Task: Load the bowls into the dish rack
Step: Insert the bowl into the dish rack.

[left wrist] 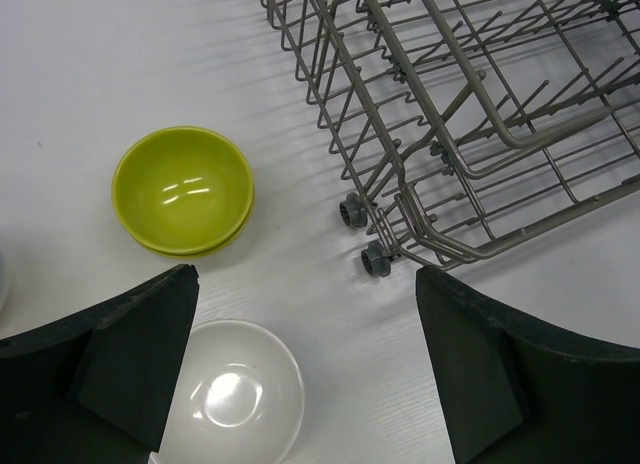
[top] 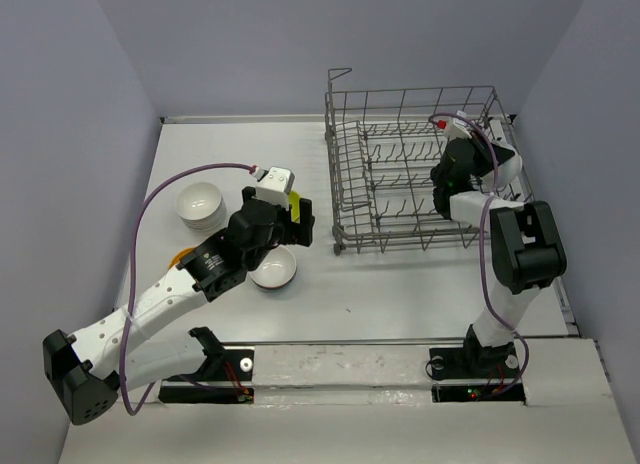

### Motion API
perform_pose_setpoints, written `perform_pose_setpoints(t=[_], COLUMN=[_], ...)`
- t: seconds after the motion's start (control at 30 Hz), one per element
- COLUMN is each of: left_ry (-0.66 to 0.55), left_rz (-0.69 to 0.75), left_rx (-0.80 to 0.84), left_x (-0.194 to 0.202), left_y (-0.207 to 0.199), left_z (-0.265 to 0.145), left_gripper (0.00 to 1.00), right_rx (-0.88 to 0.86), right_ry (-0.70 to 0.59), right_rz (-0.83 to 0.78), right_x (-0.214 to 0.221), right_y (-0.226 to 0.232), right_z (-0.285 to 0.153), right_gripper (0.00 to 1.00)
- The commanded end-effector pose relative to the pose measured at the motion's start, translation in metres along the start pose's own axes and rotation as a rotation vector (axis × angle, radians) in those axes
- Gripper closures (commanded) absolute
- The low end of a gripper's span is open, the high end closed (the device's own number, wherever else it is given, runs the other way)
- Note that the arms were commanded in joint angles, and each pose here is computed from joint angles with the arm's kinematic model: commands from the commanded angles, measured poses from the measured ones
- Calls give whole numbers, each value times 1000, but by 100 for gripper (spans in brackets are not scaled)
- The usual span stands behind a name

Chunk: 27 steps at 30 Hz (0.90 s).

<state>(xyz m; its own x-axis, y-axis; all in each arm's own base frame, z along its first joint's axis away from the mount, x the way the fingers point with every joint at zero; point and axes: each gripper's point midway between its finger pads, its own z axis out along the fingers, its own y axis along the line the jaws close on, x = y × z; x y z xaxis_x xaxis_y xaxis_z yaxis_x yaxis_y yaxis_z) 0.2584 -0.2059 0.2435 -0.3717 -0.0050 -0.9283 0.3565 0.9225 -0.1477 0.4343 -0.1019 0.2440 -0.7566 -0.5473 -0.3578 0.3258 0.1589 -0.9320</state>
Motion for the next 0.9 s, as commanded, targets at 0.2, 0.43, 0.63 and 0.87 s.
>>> perform_pose_setpoints(t=[0.2, 0.43, 0.63, 0.87], left_ry=[-28, -21, -13, -10], left_rz=[8, 7, 8, 9], left_rx=[8, 12, 24, 23], left_x=[-4, -3, -2, -1], left_y=[-3, -5, -8, -7], left_z=[1, 2, 4, 4], left_gripper=[1, 1, 1, 1], right_rx=[32, -15, -33, -41], right_ry=[-41, 4, 23, 36], right_rz=[147, 225, 251, 224], right_x=[3, 9, 14, 22], right_y=[-30, -32, -39, -36], right_z=[1, -2, -2, -2], right_gripper=[99, 99, 99, 99])
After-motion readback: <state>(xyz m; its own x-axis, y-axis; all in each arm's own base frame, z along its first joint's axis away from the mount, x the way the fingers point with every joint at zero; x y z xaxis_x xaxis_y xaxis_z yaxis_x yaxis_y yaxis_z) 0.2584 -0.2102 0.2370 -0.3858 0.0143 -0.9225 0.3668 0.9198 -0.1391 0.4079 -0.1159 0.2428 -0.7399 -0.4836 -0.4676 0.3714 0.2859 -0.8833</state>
